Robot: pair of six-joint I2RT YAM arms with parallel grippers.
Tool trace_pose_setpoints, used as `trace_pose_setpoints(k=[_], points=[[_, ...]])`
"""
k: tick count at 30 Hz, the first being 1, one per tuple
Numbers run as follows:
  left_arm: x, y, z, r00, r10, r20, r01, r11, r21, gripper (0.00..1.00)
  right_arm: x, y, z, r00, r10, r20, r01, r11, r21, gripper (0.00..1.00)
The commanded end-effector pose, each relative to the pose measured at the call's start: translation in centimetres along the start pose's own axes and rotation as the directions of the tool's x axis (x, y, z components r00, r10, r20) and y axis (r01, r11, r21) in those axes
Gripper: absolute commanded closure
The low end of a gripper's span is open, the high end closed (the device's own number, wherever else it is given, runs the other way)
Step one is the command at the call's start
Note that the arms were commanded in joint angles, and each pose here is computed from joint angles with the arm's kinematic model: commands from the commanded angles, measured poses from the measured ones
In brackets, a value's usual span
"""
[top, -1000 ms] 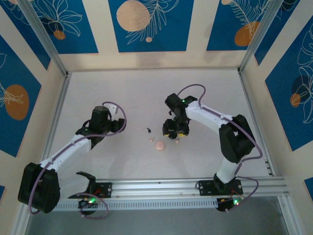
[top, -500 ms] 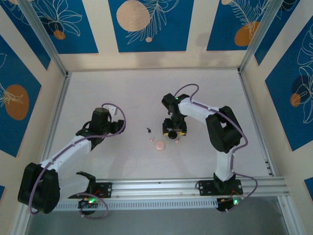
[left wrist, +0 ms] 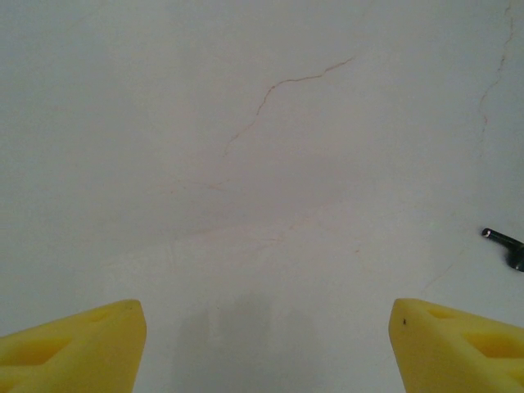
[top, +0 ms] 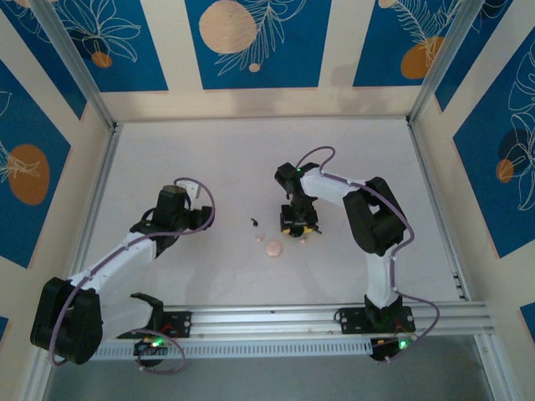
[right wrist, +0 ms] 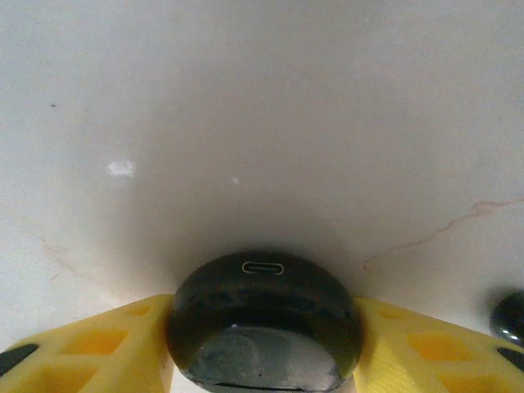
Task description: Insert the wireless bluetooth earbuds into the charging case
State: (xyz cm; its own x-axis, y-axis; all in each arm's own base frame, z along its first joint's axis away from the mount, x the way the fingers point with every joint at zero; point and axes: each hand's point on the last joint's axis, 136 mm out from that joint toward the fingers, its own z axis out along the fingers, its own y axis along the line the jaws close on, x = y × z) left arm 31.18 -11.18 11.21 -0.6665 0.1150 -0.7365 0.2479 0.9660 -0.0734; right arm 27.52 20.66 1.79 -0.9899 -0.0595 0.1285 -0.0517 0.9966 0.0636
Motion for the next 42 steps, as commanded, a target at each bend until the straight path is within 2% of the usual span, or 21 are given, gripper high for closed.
trace_pose_setpoints(k=[1,4,7,9,15,20,27,31,33,39,42], points=[[0.2,-0.3,0.2,1.0,-0.005,0.001,0.005,1.0,0.011,0.23,-0.2,0.3,0.2,1.0,-0.012,0.007,0.012,1.0,-0.002,0.53],[0.2,-0.6,0.1,1.0,-0.01,0.004,0.01,1.0,0.022,0.24,-0.4,0.4,-0.3,0.999,-0.022,0.039,0.022,1.0,-0.015,0.58],[-0.2,-1.1,-0.1,0.999,-0.014,0.031,0.012,0.999,0.048,0.26,-0.8,0.7,-1.5,0.994,-0.026,0.102,0.031,0.999,-0.044,0.59],[-0.7,-2.3,-0.3,0.998,0.008,0.061,-0.014,0.994,0.11,0.28,-1.1,1.1,-2.6,0.986,-0.024,0.166,0.038,0.996,-0.077,0.59],[-2.3,-7.0,-1.4,0.957,0.093,0.275,-0.177,0.938,0.297,0.35,-2.2,3.6,-6.8,0.923,0.005,0.385,0.106,0.957,-0.268,0.59],[-2.8,-11.0,-2.7,0.881,0.162,0.444,-0.349,0.856,0.381,0.42,-2.0,7.0,-10.8,0.857,0.037,0.515,0.247,0.846,-0.472,0.59],[-2.2,-14.9,-5.3,0.755,0.2,0.624,-0.533,0.741,0.408,0.47,-0.9,9.3,-14.7,0.787,0.087,0.611,0.382,0.709,-0.593,0.61],[-2.0,-16.2,-6.3,0.714,0.206,0.669,-0.585,0.7,0.409,0.48,0.1,9.7,-16.4,0.755,0.123,0.644,0.433,0.643,-0.631,0.61],[-2.1,-16.7,-6.5,0.705,0.205,0.679,-0.596,0.69,0.411,0.48,0.5,9.8,-17.0,0.747,0.139,0.651,0.448,0.618,-0.646,0.61],[-3.1,-17.3,-6.9,0.676,0.183,0.714,-0.593,0.711,0.379,0.51,2.2,11.0,-18.4,0.74,0.157,0.654,0.495,0.531,-0.688,0.61],[-3.7,-17.7,-7.2,0.662,0.165,0.731,-0.595,0.709,0.379,0.51,2.8,11.5,-18.7,0.737,0.157,0.657,0.505,0.518,-0.69,0.61]])
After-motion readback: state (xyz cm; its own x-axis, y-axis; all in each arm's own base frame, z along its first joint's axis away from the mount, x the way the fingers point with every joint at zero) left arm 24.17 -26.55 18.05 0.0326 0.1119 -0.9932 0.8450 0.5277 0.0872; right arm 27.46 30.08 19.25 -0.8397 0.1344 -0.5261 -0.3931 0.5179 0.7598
